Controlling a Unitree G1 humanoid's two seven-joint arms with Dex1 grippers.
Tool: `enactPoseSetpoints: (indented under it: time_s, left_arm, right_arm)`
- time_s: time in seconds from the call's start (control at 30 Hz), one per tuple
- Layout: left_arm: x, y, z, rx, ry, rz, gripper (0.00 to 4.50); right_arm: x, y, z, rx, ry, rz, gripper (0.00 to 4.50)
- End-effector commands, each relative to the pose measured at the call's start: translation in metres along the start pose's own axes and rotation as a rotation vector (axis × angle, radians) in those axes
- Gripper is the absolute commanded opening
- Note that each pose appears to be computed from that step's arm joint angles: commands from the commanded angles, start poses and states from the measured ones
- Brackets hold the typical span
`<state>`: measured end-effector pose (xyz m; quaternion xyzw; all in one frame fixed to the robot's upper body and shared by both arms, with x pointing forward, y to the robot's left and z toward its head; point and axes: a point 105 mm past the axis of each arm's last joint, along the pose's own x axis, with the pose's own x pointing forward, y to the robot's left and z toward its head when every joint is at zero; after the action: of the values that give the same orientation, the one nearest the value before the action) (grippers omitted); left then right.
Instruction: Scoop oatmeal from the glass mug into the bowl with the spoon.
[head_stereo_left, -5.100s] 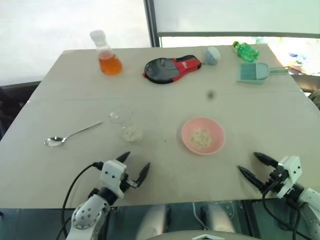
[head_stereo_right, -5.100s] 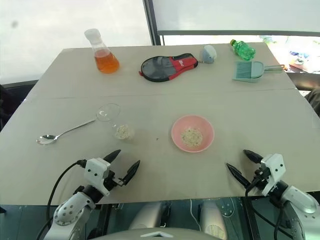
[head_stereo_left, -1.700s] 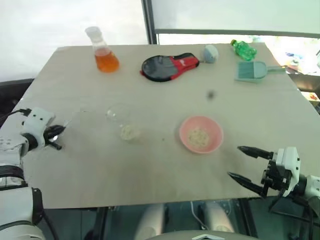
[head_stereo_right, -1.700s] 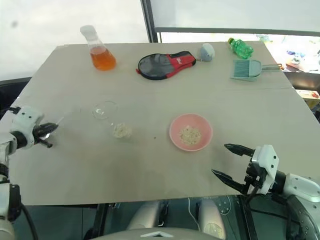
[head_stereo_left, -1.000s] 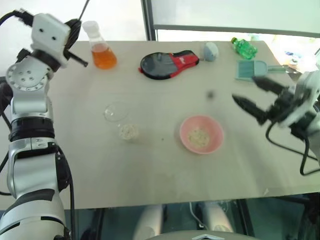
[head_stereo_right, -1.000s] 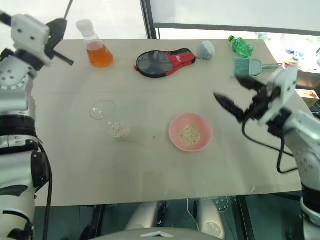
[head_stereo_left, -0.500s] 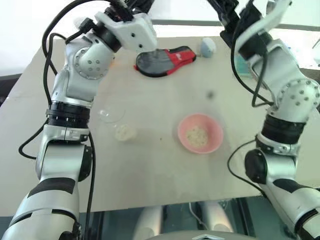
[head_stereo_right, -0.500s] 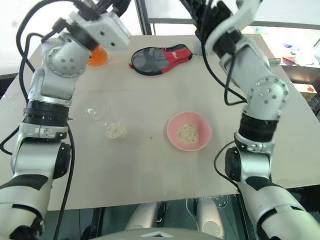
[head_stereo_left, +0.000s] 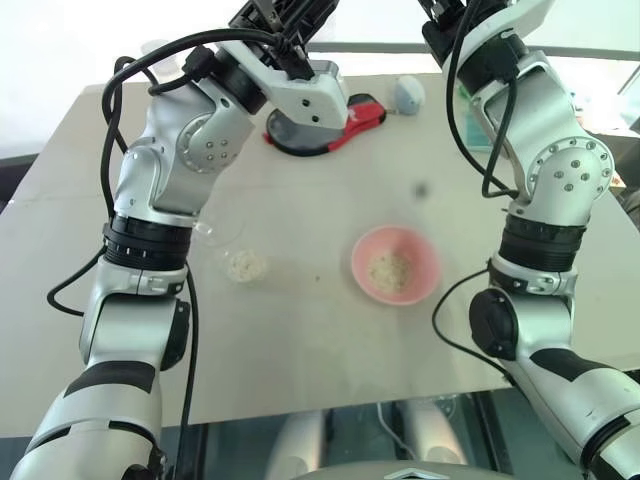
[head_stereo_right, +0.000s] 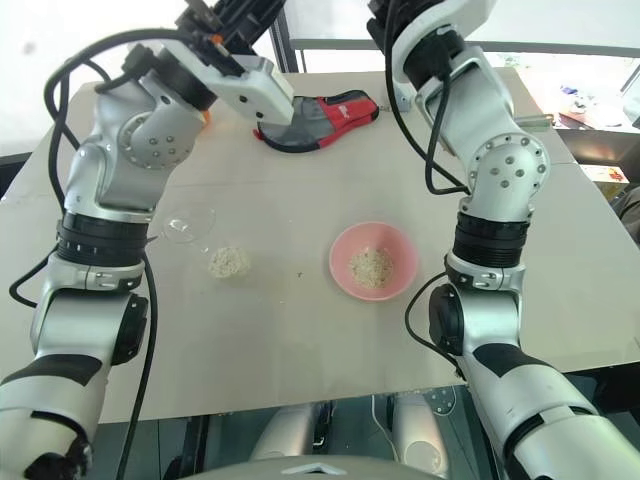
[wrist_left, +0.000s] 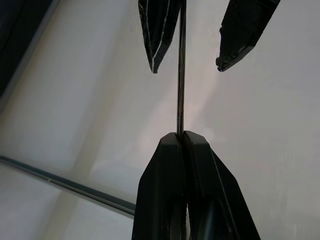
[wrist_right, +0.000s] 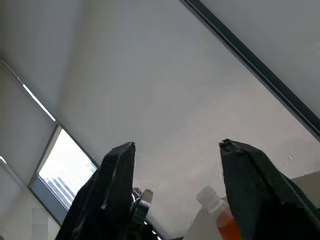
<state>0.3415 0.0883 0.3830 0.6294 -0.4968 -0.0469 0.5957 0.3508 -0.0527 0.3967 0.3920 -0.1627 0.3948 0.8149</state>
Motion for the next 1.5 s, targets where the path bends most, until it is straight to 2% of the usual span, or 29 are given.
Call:
enactPoseSetpoints:
  time_s: [0.03,0.13,0.43,0.73,0.87,0.97,1.03,1.13,1.27,1.4,1.5]
  left_arm:
    - [-0.001,0.012,-0.007,0.004,0.032,0.048,0.00]
    - [-0.001,0.009,-0.011,-0.004,0.051,0.044,0.00]
    - [0.005,-0.002,0.005,-0.088,0.022,0.036,0.00]
    - [0.002,-0.010,0.010,-0.151,0.020,0.012,0.00]
    - [-0.001,-0.006,0.010,-0.150,0.014,0.037,1.29]
    - [-0.005,0.004,0.014,-0.157,-0.017,0.082,2.76]
    - [-0.011,0.015,0.009,-0.185,-0.009,0.136,2.76]
    - [-0.029,0.033,-0.011,-0.244,0.060,0.222,2.76]
    - [-0.063,0.045,-0.050,-0.342,0.233,0.304,2.76]
    - [-0.100,0.046,-0.063,-0.409,0.336,0.316,2.76]
    - [-0.146,0.037,-0.080,-0.487,0.506,0.335,2.76]
  right_arm:
    - [0.000,0.015,0.010,-0.035,-0.034,0.046,1.40]
    - [0.000,0.014,0.010,-0.039,-0.033,0.040,0.04]
    - [-0.002,0.014,0.006,-0.026,-0.039,0.025,0.01]
    - [0.000,0.010,0.008,-0.023,-0.058,-0.001,0.01]
    - [0.000,0.008,0.009,-0.022,-0.062,-0.007,0.00]
    - [-0.001,0.007,0.010,-0.023,-0.064,-0.011,0.00]
    - [-0.003,0.002,0.013,-0.036,-0.065,-0.025,0.00]
    - [-0.009,-0.009,0.024,-0.070,-0.080,-0.067,0.00]
    - [-0.028,-0.029,0.047,-0.098,-0.109,-0.140,0.00]
    - [-0.047,-0.047,0.059,-0.122,-0.106,-0.211,0.00]
    - [-0.063,-0.065,0.061,-0.144,-0.096,-0.284,0.00]
